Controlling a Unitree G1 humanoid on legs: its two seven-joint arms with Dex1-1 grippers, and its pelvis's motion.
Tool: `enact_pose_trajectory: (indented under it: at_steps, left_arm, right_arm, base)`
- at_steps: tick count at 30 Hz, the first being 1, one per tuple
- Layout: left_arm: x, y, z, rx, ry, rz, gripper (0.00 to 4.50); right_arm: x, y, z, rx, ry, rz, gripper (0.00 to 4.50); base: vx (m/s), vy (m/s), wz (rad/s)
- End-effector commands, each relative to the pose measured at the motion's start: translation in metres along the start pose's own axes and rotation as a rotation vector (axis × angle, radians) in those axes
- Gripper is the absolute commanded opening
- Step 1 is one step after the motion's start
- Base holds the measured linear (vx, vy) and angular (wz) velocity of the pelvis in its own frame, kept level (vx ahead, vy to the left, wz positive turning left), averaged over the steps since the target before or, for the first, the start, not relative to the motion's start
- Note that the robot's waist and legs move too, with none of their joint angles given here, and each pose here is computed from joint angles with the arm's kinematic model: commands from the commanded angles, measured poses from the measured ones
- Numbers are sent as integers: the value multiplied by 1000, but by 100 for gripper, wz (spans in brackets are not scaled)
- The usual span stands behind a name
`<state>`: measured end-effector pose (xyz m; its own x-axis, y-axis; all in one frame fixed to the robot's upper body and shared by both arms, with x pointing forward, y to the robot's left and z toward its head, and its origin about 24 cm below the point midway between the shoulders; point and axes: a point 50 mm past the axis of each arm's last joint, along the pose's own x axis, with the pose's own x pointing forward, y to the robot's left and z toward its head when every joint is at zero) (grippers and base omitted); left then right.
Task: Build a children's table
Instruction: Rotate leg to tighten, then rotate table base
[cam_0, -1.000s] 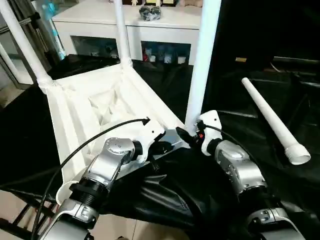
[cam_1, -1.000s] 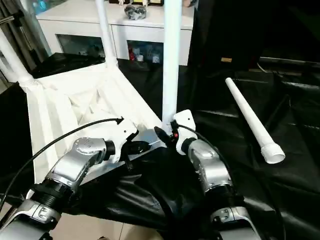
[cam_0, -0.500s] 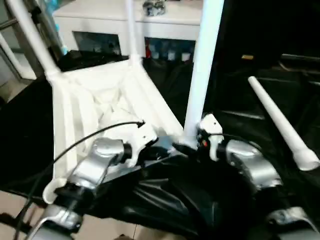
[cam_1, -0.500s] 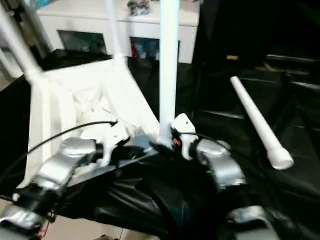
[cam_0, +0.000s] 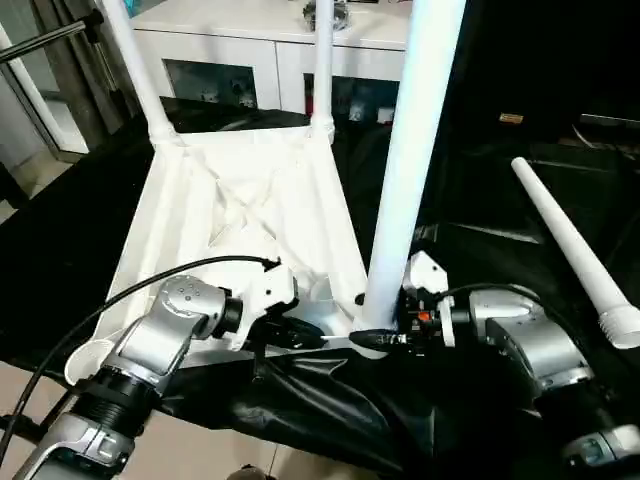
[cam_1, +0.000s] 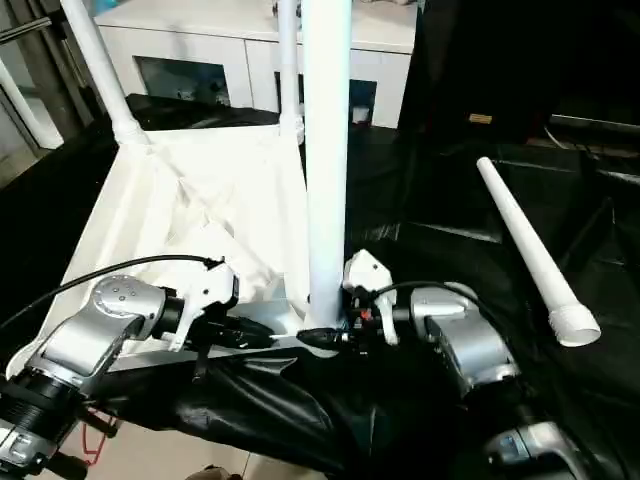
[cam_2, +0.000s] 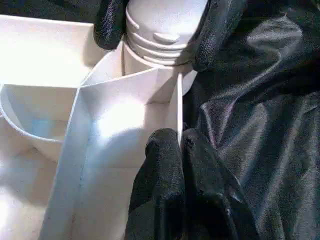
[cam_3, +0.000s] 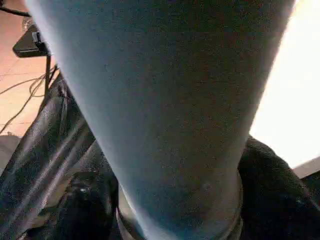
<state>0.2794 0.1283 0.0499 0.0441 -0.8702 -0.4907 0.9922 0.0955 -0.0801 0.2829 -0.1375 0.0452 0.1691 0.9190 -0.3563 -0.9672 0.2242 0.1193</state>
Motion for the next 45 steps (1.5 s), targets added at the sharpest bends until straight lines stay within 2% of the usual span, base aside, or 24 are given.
enact_pose_trajectory:
  at_steps: [1, 5, 7, 10, 15, 18, 19, 20, 23, 24, 25, 26, 27, 30, 31, 34, 36, 38, 41, 44, 45]
  left_arm:
    - [12, -7, 12, 48, -47, -78, 0]
    - [18, 0, 14, 33, -62, 12, 0]
    - [24, 10, 18, 10, -80, 126, 0]
    - [30, 17, 25, -25, -109, 209, 0]
    - [47, 32, 42, -118, -153, 382, 0]
    - [57, 34, 48, -133, -164, 410, 0]
    - [60, 32, 49, -127, -166, 397, 0]
    - [64, 29, 49, -114, -166, 371, 0]
    - [65, 26, 48, -99, -158, 351, 0]
    - [66, 26, 47, -87, -147, 349, 0]
    - [66, 26, 47, -87, -147, 349, 0]
    - [67, 26, 47, -73, -141, 346, 0]
    - [68, 26, 47, -67, -141, 345, 0]
    - [70, 25, 47, -39, -133, 354, 0]
    - [70, 25, 47, -39, -133, 354, 0]
    - [72, 28, 49, -34, -161, 404, 0]
    - [72, 29, 52, -50, -192, 416, 44]
    - [70, 31, 56, -44, -218, 425, 55]
    - [68, 31, 57, -33, -227, 432, 92]
    - [48, 38, 64, 0, -280, 543, 95]
    - [34, 41, 64, -1, -273, 606, 95]
  right_arm:
    - [10, 8, 3, -3, -9, 49, 277]
    - [15, 7, -4, 18, -10, -26, 273]
    - [22, -6, -11, 62, 0, -220, 272]
    - [28, -17, -14, 128, -16, -382, 272]
    - [44, -22, -16, 230, -34, -567, 272]
    - [53, -22, -15, 235, -38, -623, 272]
    - [54, -22, -14, 238, -58, -633, 342]
    - [56, -22, -12, 261, -89, -643, 342]
    - [55, -22, -11, 260, -97, -643, 360]
    - [52, -24, -9, 218, -86, -664, 376]
    - [52, -24, -9, 218, -86, -664, 385]
    - [46, -26, -7, 164, -80, -674, 385]
    - [43, -26, -6, 148, -79, -674, 385]
    - [21, -22, -1, 126, -132, -626, 385]
    - [21, -22, -1, 126, -132, -626, 385]
    - [-25, -16, 3, 77, -179, -596, 385]
    - [-52, -12, 4, 48, -177, -577, 389]
    - [-69, -7, 5, 34, -164, -554, 389]
    - [-75, -5, 6, 34, -158, -540, 389]
    - [-82, 7, 3, 56, -112, -445, 389]
    - [-76, 11, 1, 61, -91, -418, 389]
  base:
    - [0, 0, 0]
    - [0, 0, 0]
    - [0, 0, 0]
    - [0, 0, 0]
    - [0, 0, 0]
    - [0, 0, 0]
    - [0, 0, 0]
    - [0, 0, 0]
    - [0, 0, 0]
    - [0, 0, 0]
    - [0, 0, 0]
    - [0, 0, 0]
    - [0, 0, 0]
    - [0, 0, 0]
    - [0, 0, 0]
    - [0, 0, 0]
    - [0, 0, 0]
    - [0, 0, 0]
    - [0, 0, 0]
    - [0, 0, 0]
    - [0, 0, 0]
